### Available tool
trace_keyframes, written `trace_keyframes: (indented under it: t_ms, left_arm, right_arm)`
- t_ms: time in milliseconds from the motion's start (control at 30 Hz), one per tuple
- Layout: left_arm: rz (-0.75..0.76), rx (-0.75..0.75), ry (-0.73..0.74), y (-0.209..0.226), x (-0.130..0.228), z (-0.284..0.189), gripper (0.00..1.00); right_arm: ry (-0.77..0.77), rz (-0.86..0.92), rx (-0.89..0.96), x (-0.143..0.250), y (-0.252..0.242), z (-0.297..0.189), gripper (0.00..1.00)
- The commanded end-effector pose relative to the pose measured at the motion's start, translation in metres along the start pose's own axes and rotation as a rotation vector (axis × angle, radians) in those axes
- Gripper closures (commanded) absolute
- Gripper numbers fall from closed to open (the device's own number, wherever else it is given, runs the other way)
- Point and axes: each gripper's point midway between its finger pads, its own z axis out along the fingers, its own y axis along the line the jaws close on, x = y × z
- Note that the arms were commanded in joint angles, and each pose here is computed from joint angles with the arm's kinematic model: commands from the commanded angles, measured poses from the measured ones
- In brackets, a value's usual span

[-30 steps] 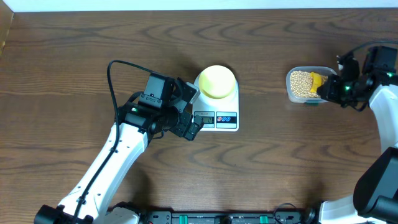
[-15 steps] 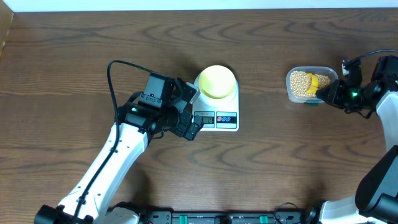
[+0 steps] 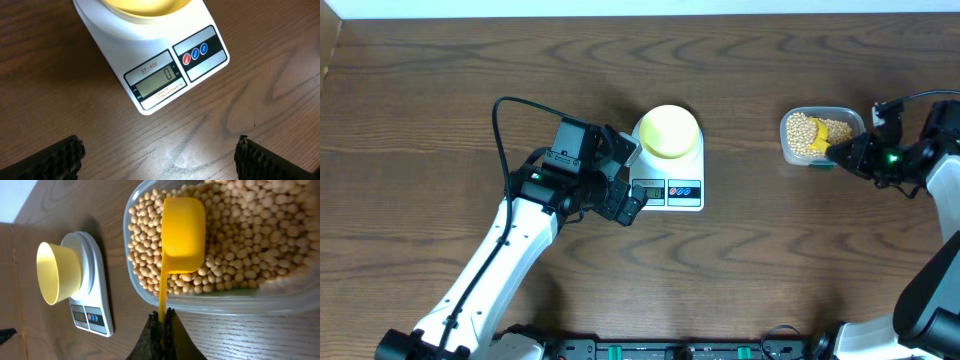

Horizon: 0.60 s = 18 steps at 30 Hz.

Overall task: Scoop item into bowl and weigh 50g on scale
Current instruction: 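Dip the scoop into the soybeans with the right gripper, then lift the filled scoop and carry it left toward the yellow bowl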

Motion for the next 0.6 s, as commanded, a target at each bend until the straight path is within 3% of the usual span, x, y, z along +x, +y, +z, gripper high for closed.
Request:
trace_keyframes:
  t_ms: [0, 400, 567]
  left_arm:
    - [0.011, -0.004, 0.011, 0.001, 0.003, 0.003, 0.02]
    - [0.011, -0.004, 0.011, 0.001, 0.003, 0.003, 0.02]
    - [0.011, -0.004, 0.011, 0.001, 0.003, 0.003, 0.02]
  right_arm:
    - [-0.003, 0.08, -0.051, 0.002, 0.0, -0.003, 0.99]
    - [-0.042, 0.145, -0.241, -0.003, 0.015, -0.021, 0.99]
    - [-0.058, 0.167, -0.241, -0.005, 0.009, -0.027, 0.99]
